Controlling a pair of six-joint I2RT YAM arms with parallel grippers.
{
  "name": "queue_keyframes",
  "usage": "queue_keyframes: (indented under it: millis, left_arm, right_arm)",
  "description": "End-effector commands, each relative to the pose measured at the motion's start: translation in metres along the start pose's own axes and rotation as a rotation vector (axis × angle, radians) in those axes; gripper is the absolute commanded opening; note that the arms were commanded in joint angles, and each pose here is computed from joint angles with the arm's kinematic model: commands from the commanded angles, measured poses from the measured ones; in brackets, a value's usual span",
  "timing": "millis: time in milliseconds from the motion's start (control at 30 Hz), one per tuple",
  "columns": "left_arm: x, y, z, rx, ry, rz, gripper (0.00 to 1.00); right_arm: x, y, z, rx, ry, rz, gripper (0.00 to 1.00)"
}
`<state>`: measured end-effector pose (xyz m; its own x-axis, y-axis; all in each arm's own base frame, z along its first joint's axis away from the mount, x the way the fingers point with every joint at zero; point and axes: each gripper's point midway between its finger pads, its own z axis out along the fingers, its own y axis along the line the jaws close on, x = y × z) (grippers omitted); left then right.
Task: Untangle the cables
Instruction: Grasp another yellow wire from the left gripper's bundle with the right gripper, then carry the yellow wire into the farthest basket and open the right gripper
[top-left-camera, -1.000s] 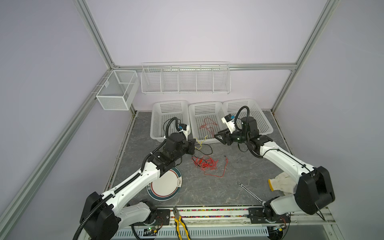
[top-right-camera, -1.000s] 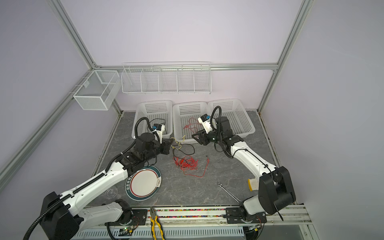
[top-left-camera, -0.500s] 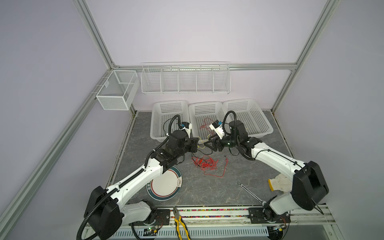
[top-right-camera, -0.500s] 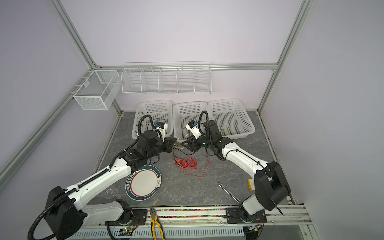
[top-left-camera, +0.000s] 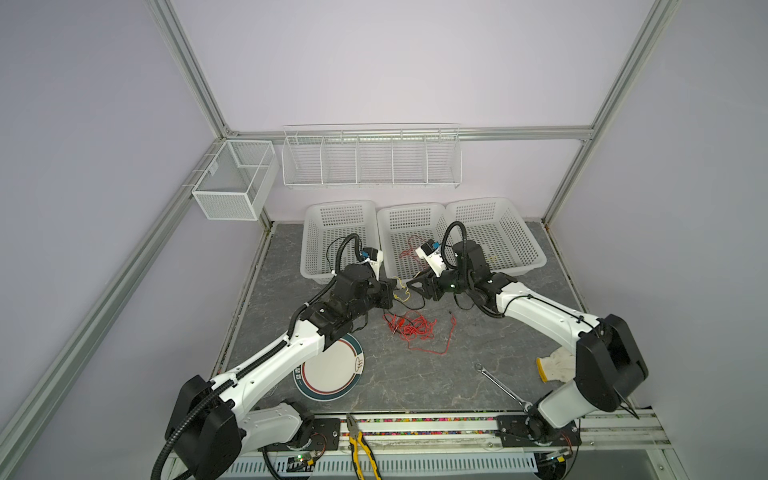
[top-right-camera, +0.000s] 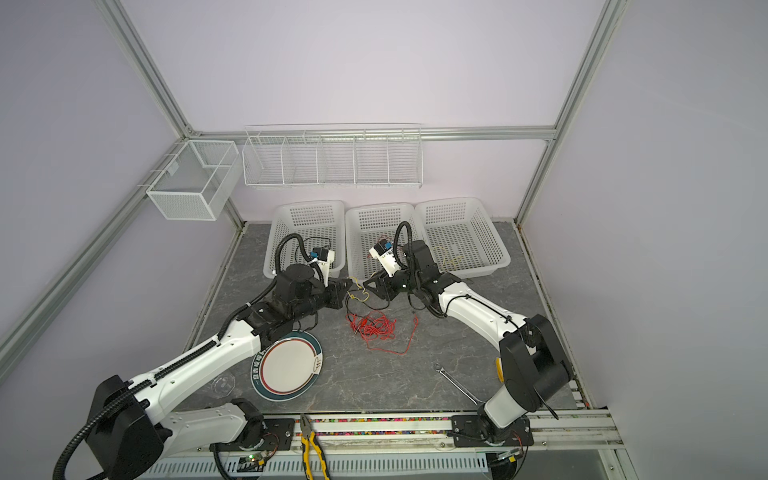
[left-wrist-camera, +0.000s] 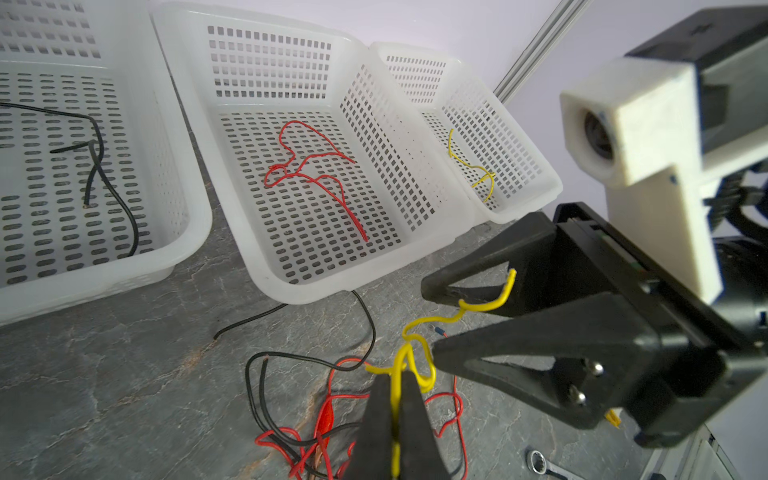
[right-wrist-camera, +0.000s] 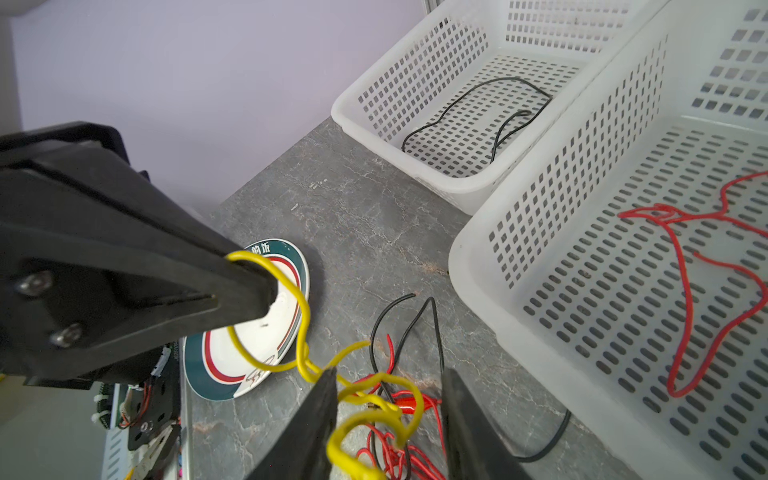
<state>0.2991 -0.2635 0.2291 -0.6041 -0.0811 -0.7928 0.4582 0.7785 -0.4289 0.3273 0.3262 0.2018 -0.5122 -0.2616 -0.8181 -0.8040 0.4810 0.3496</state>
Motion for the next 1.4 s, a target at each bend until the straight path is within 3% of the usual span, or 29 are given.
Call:
queue_keyframes:
  millis: [0,233,600,667,867,933,1167,1367]
  left_arm:
    - [0.002,-0.004,-0.004,0.024,0.000,0.012,0.00]
    - [0.002,-0.001,-0.007,0.007,-0.014,0.019,0.00]
    - [0.001,0.002,-0.012,-0.001,-0.035,0.029,0.02]
    - [0.000,0.002,-0.014,-0.002,-0.043,0.031,0.31]
    - [-0.003,0.007,-0.022,-0.023,-0.083,0.033,0.85]
    - [-0.004,0.008,-0.025,-0.026,-0.096,0.038,0.89]
    - [-0.001,0.012,-0.033,-0.041,-0.101,0.055,0.88]
    - [0.006,0.015,-0.031,-0.046,-0.090,0.050,0.88]
  right_arm:
    - [-0.010,0.003,0.005,-0.015,-0.024,-0.021,0.33]
    - [-0.010,0.004,0.006,-0.014,-0.024,-0.019,0.15]
    - [-0.010,-0.004,0.003,0.044,-0.032,-0.009,0.07]
    - [-0.011,-0.008,0.001,0.073,-0.038,-0.010,0.07]
    - [-0.017,-0.028,-0.015,0.219,-0.061,-0.014,0.07]
    - [-0.020,-0.038,-0.024,0.275,-0.070,-0.017,0.07]
    - [-0.038,-0.089,-0.079,0.523,-0.155,0.018,0.07]
    - [-0.032,-0.162,-0.144,0.877,-0.204,0.139,0.07]
